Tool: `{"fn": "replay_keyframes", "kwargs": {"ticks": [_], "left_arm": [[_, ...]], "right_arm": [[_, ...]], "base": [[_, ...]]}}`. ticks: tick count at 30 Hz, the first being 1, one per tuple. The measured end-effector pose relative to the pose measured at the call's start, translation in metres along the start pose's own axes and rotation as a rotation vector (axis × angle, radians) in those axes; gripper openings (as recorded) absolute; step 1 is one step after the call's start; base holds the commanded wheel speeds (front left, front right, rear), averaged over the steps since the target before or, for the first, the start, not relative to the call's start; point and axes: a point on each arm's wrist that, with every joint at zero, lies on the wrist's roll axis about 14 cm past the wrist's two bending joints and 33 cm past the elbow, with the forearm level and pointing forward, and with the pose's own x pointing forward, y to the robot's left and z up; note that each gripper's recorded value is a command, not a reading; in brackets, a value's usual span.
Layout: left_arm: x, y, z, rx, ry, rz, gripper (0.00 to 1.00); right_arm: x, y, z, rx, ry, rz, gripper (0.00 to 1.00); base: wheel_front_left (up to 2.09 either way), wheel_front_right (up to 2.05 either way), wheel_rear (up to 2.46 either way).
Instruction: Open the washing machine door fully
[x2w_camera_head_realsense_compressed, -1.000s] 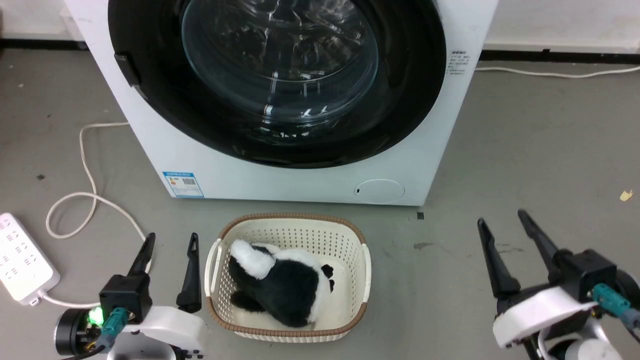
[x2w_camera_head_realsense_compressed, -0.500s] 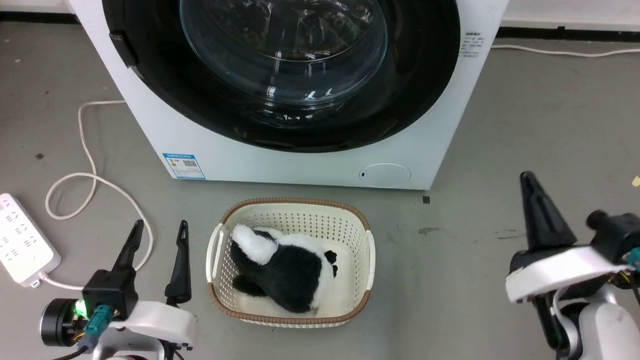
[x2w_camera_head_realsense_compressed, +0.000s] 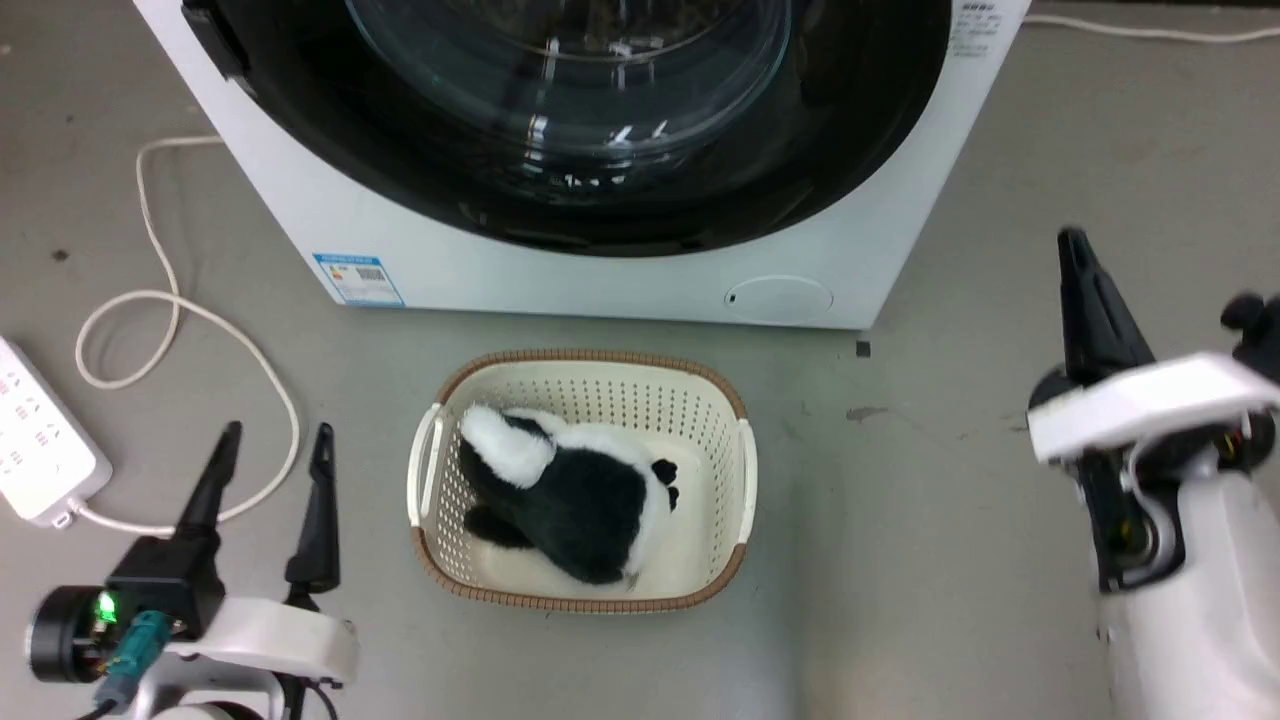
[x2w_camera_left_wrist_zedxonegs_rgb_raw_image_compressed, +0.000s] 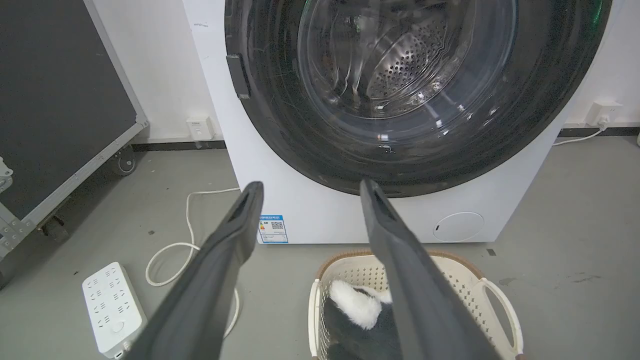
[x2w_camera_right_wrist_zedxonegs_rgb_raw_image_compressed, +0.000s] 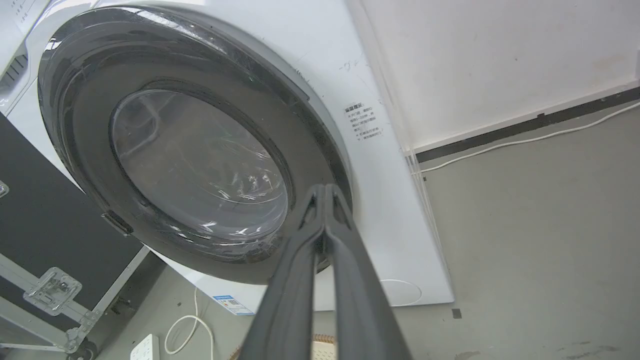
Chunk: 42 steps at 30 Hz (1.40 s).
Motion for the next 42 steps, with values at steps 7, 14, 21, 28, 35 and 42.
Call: {"fn": "replay_keyframes", "kwargs": {"ticks": [7,14,21,28,35,42], "left_arm": [[0.008,0.008,-0.004,0.004,0.001,0.005,1.0],[0.013,0.021,-0.009,0.019,0.002,0.023,1.0],[0.014,0.026,-0.017,0.023,0.015,0.026,1.0],[0.014,0.033,-0.023,0.031,0.025,0.03,1.0],[0.013,0.04,-0.029,0.03,0.038,0.041,1.0],[0.015,0.047,-0.029,0.04,0.03,0.05,1.0]], "right_arm": [[0.039,0.001,-0.007,0.15,0.025,-0.009,0.0],[0.081,-0.004,-0.013,0.272,0.06,-0.046,0.0],[0.107,-0.013,-0.025,0.371,0.163,-0.088,0.0],[0.132,-0.013,-0.033,0.419,0.262,-0.101,0.0],[0.159,-0.005,-0.025,0.498,0.283,-0.092,0.0],[0.176,0.012,-0.028,0.593,0.348,-0.061,0.0]], "base": [[0.0,0.0,0.0],[0.0,0.0,0.0],[0.0,0.0,0.0],[0.0,0.0,0.0],[0.0,0.0,0.0],[0.0,0.0,0.0]]}}
